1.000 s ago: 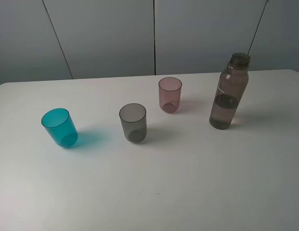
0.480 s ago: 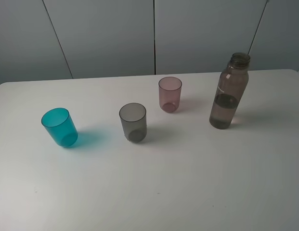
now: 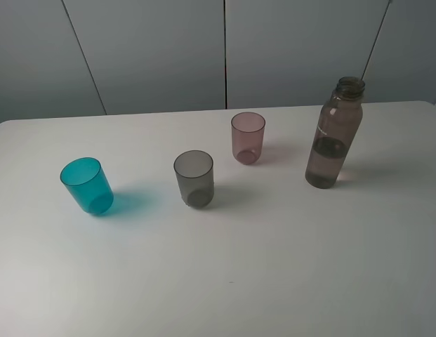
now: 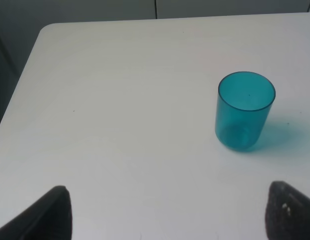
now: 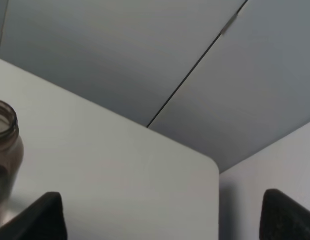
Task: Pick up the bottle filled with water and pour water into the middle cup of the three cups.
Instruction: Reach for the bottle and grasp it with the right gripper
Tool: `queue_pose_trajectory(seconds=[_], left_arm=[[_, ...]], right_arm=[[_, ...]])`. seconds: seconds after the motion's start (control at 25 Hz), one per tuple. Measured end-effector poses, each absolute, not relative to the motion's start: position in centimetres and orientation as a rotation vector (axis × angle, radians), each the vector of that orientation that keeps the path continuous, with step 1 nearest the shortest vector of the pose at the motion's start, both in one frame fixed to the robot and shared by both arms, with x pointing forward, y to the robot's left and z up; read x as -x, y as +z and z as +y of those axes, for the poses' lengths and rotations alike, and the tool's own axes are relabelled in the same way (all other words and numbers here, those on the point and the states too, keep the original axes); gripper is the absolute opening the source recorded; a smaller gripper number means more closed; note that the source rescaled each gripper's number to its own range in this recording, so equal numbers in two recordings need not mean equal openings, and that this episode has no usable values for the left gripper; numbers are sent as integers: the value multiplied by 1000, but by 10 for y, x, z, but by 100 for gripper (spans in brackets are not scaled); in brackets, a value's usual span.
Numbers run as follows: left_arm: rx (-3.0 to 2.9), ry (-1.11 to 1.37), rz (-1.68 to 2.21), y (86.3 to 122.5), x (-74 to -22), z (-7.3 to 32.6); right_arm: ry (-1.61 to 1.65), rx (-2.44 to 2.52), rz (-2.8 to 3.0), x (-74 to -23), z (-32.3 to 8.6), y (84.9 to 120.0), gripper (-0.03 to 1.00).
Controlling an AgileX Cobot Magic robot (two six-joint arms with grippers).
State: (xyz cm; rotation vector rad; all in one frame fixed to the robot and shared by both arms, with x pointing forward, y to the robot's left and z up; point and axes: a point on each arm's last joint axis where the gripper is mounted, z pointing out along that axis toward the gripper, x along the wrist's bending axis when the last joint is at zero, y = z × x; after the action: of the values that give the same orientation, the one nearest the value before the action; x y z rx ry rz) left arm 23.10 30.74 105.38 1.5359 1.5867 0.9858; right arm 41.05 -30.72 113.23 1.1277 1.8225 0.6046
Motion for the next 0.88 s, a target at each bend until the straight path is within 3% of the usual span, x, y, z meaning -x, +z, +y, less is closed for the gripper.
queue_pose_trajectory(seconds=[0.2, 0.52, 0.64, 0.76, 0.88], left_arm=[[-1536, 986, 1587, 1054, -231, 307], [-1536, 986, 1587, 1054, -231, 307], [-1536, 986, 1587, 1054, -231, 307], [-1536, 986, 1587, 1054, -231, 307], [-1536, 986, 1587, 1054, -231, 307]], right_arm=[[664, -1241, 1872, -423, -305, 1112, 49], [742, -1433, 1925, -418, -298, 1044, 49], [764, -1484, 1890, -413, -298, 1023, 62], [779, -1480, 1870, -409, -295, 1007, 84], [791, -1448, 1885, -407, -288, 993, 89]])
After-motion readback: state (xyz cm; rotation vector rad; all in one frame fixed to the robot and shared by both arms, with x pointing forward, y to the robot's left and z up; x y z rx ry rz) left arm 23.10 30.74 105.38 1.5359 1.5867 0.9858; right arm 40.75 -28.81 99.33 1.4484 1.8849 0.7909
